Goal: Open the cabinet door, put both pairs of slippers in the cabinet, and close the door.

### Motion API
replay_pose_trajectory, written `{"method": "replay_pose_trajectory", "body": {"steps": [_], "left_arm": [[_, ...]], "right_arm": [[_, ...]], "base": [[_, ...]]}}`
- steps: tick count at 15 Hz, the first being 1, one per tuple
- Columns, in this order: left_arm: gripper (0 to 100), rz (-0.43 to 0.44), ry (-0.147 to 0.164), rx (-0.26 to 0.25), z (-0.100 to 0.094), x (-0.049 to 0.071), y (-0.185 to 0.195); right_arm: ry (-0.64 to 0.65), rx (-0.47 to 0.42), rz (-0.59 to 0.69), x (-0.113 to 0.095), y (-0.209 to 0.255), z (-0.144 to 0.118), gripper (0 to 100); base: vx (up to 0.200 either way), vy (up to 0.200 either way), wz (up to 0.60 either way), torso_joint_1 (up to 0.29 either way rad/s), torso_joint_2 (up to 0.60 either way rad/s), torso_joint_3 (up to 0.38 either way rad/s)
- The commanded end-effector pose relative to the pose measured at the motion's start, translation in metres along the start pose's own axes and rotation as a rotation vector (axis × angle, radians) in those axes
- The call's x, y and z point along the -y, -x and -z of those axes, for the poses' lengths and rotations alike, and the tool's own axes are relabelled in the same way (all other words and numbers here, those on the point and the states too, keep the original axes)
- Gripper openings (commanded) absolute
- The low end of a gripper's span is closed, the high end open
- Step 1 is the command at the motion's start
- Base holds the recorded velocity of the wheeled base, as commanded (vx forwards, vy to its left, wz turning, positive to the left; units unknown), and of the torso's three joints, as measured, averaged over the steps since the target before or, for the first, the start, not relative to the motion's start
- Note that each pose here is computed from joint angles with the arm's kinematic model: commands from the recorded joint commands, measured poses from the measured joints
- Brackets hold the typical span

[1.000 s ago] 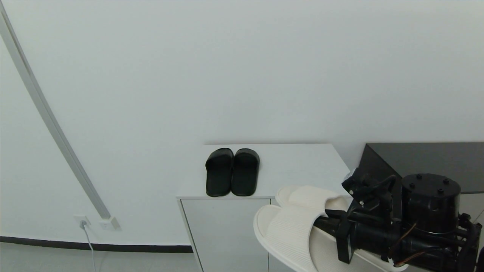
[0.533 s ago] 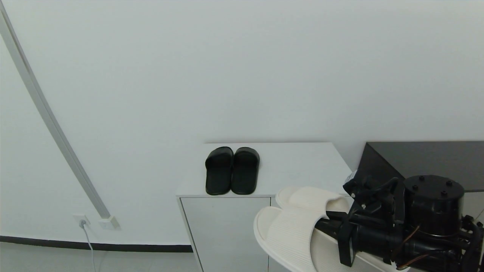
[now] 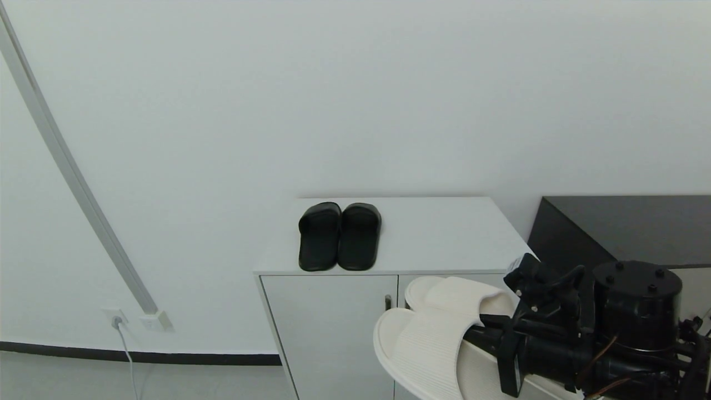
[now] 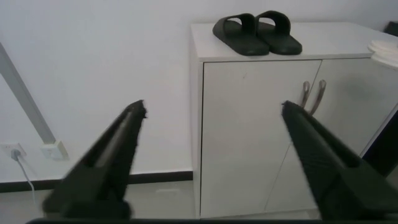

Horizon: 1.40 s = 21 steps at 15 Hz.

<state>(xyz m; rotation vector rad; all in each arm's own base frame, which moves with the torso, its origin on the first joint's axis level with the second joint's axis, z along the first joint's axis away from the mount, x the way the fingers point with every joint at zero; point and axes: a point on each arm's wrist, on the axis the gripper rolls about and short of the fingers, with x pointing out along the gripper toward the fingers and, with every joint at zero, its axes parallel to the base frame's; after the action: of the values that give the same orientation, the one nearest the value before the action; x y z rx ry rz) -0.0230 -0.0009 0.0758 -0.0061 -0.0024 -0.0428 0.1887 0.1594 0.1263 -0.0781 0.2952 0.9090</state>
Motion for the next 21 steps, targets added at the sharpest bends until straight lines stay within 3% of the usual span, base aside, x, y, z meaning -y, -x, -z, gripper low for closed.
{"method": "replay_pose_trajectory", "body": {"steps": [1,21], "left_arm": [[100,0.000,0.000,-0.001,-0.0001,0.0000,-0.0001],[100,-0.001,0.002,-0.001,-0.0001,0.0000,-0.0001]], "right_arm": [[0.002,-0.005,-0.002,-0.0001,-0.0004,0.0012,0],[0.014,-0.037,-0.017,-0.0041,0.0013,0.0094,0]], "base": [[0.000,0.000,0.00,-0.159,0.39,0.217],[0.000,0.000,0.00,-0.195,0.51,0.310]]}}
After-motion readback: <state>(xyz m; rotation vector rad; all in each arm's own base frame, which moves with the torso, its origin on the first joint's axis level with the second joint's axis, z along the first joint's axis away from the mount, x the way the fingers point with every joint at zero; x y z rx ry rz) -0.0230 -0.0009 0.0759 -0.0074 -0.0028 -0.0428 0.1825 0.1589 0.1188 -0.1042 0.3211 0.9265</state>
